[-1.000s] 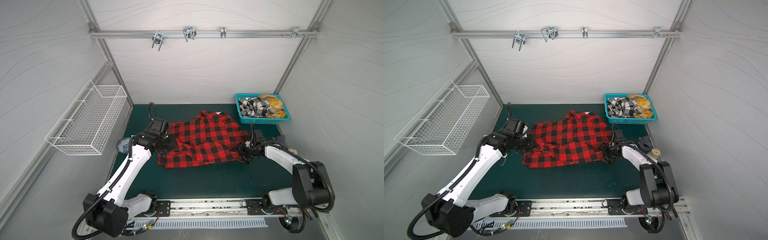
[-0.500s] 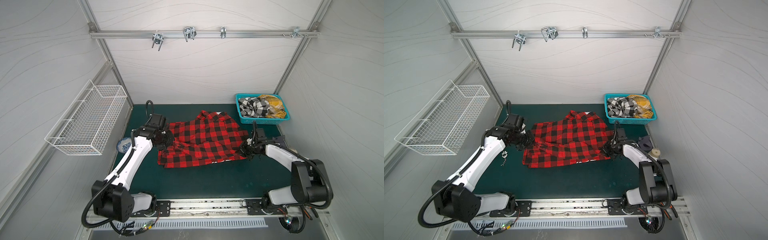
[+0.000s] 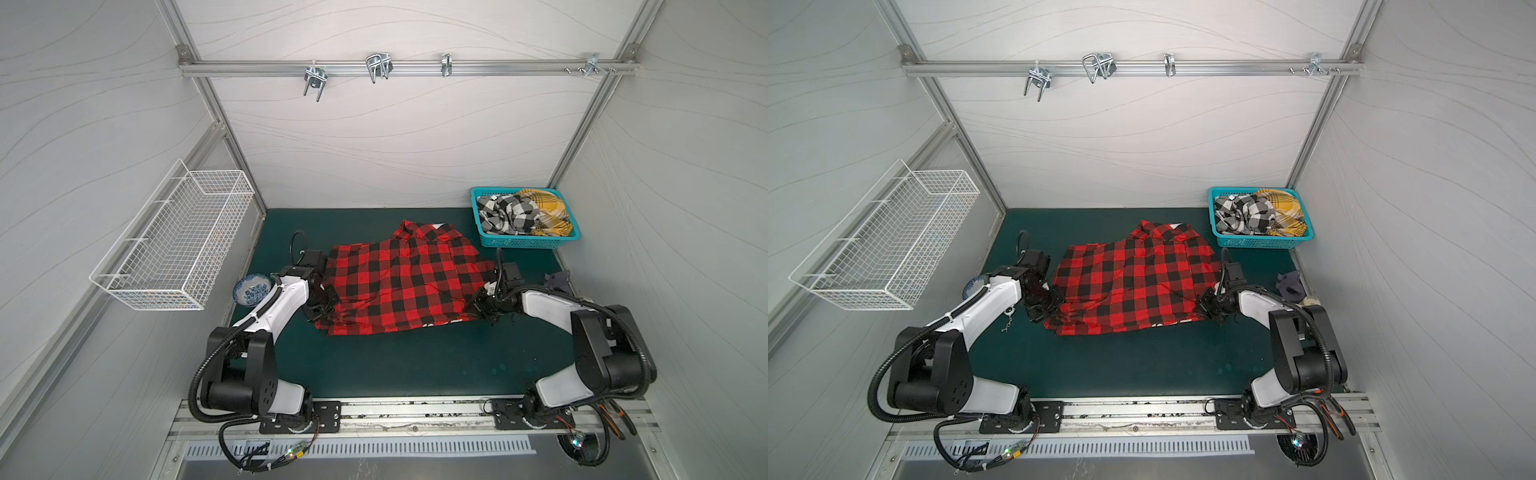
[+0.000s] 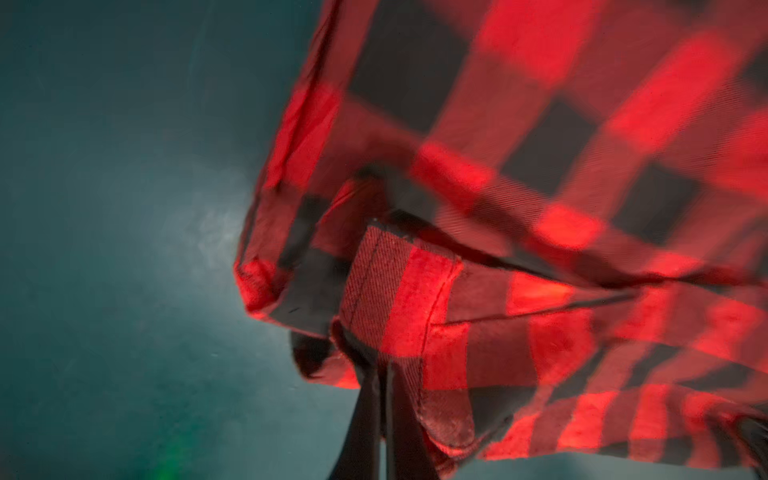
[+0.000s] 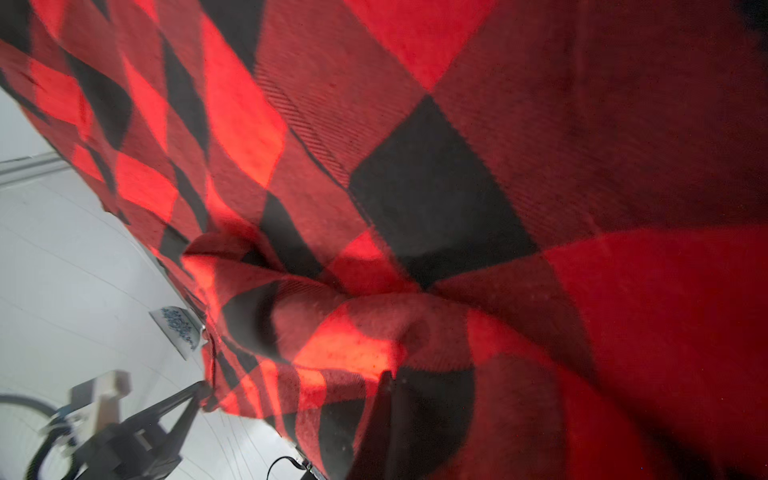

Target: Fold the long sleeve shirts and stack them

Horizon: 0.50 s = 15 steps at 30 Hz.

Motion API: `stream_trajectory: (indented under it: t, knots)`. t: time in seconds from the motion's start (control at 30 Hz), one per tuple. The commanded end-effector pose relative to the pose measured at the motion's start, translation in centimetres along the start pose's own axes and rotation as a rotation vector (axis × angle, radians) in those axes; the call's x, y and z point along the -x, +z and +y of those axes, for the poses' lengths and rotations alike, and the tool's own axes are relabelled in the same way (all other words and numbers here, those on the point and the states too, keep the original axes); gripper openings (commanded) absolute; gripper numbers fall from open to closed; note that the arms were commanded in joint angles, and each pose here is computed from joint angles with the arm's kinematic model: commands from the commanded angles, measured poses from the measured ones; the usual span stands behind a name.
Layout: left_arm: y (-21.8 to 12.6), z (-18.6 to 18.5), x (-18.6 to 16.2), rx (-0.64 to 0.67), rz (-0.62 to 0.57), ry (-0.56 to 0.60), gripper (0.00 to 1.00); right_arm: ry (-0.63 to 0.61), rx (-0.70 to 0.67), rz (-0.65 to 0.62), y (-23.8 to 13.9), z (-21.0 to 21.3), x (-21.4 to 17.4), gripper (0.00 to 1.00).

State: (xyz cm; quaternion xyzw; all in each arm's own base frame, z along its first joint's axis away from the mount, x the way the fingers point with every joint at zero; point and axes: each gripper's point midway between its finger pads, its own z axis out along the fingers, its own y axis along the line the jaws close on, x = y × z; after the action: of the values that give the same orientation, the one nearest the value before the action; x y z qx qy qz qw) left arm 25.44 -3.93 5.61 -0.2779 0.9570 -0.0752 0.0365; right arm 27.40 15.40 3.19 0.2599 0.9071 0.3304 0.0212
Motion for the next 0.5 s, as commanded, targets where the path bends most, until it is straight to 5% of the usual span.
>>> stream_trajectory:
  t: [0.0,0.27,0.47]
  knots:
    - [0.7,0.0,2.1,0.007,-0.053,-0.005,0.00,0.002,0.018,0.010,0.4,0.3,-0.2,0.00]
    - [0.3,-0.6,3.1,-0.007,-0.076,-0.013,0.00,-0.014,0.015,0.003,0.1,0.5,-0.5,0.02]
    - [-3.1,-2.5,5.2,-0.063,-0.162,-0.014,0.00,-0.015,0.011,-0.001,-0.1,0.4,-0.6,0.00]
